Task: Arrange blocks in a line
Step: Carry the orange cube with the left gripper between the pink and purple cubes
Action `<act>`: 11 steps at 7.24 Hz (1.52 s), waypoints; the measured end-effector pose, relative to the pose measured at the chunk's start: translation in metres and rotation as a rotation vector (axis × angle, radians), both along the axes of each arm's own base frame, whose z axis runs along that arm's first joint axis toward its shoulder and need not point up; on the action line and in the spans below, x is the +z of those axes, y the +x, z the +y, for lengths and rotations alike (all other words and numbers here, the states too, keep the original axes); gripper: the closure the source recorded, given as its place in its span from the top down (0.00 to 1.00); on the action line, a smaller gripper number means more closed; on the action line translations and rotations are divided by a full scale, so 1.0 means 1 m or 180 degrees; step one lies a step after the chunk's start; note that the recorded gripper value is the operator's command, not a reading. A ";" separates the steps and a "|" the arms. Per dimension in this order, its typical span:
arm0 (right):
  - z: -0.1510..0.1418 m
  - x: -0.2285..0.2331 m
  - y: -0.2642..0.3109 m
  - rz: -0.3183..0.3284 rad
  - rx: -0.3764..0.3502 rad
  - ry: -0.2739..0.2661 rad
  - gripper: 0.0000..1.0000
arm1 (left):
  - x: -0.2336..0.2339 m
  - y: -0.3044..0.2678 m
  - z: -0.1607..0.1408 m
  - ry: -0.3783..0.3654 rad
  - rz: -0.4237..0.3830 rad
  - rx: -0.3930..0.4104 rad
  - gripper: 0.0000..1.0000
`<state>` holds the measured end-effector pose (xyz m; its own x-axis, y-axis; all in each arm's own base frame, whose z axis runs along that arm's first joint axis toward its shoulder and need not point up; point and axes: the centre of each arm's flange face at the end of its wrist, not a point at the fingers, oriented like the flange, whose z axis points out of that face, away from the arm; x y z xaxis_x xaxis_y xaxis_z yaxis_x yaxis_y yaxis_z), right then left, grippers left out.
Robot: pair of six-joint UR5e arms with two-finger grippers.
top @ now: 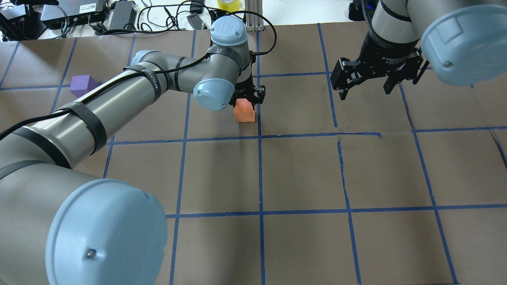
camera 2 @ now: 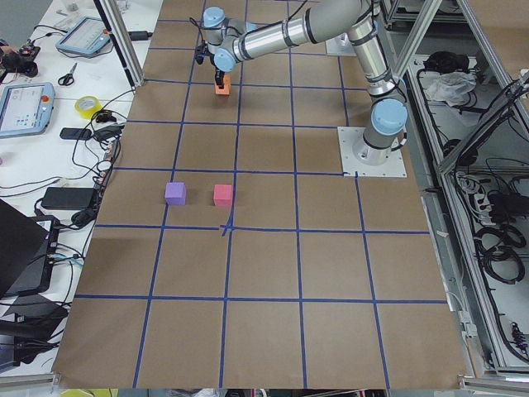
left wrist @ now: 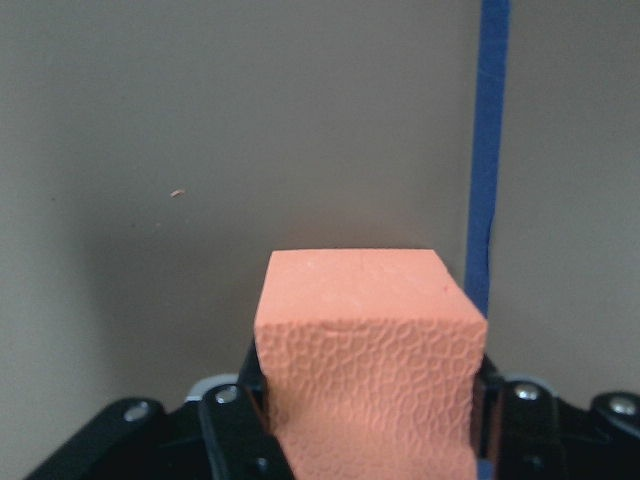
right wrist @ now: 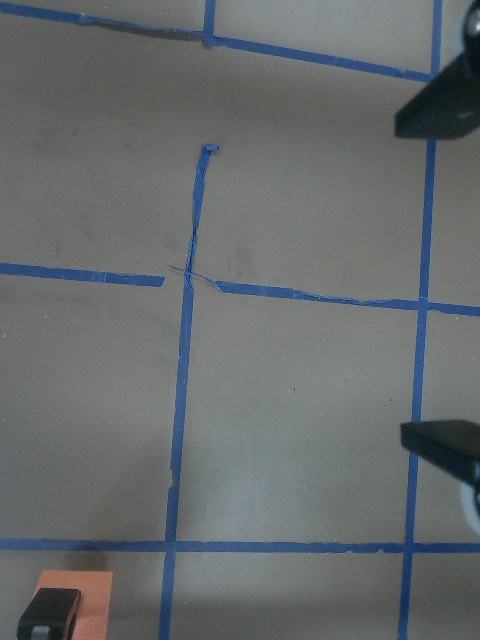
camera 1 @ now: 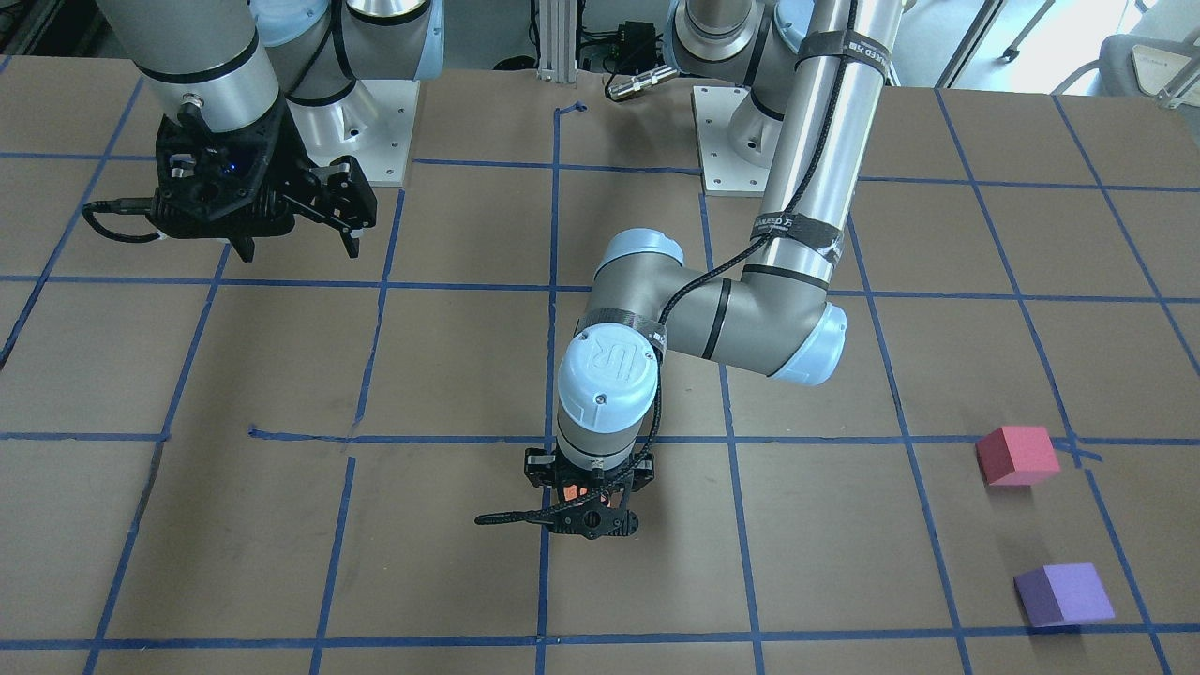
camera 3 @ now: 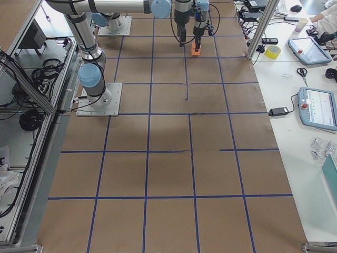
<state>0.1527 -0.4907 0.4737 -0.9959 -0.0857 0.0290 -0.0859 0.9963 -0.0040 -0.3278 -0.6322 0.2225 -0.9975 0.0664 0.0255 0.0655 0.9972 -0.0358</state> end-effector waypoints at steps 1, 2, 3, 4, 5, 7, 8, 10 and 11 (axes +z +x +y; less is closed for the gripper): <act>0.000 0.000 0.000 0.0009 0.0000 0.0001 1.00 | 0.012 0.008 -0.002 -0.0066 -0.0049 -0.0206 0.00; 0.000 0.000 0.000 0.0013 -0.0001 -0.0001 1.00 | 0.022 0.027 -0.009 -0.0134 -0.0138 -0.0355 0.00; 0.000 0.000 0.000 0.0015 -0.0001 -0.0004 1.00 | 0.033 0.063 -0.021 -0.0185 -0.0198 -0.0301 0.00; 0.000 0.000 0.000 0.0015 -0.0001 -0.0005 1.00 | 0.044 0.117 -0.034 -0.0170 -0.0210 -0.0124 0.00; 0.000 0.000 0.000 0.0015 -0.0002 -0.0006 1.00 | 0.055 0.178 -0.039 -0.0124 -0.0193 0.0078 0.00; 0.000 0.001 0.000 0.0015 0.0006 -0.0017 1.00 | 0.074 0.299 -0.040 -0.0127 -0.0182 0.0499 0.00; 0.000 0.001 0.000 0.0015 0.0011 -0.0022 1.00 | 0.066 0.365 -0.043 -0.0106 -0.0206 0.0595 0.00; -0.001 0.001 0.000 0.0026 0.0018 -0.0034 1.00 | 0.059 0.464 -0.049 -0.0191 -0.0229 0.0607 0.00; -0.001 0.001 0.000 0.0033 0.0021 -0.0041 1.00 | 0.054 0.500 -0.050 -0.0210 -0.0203 0.0583 0.00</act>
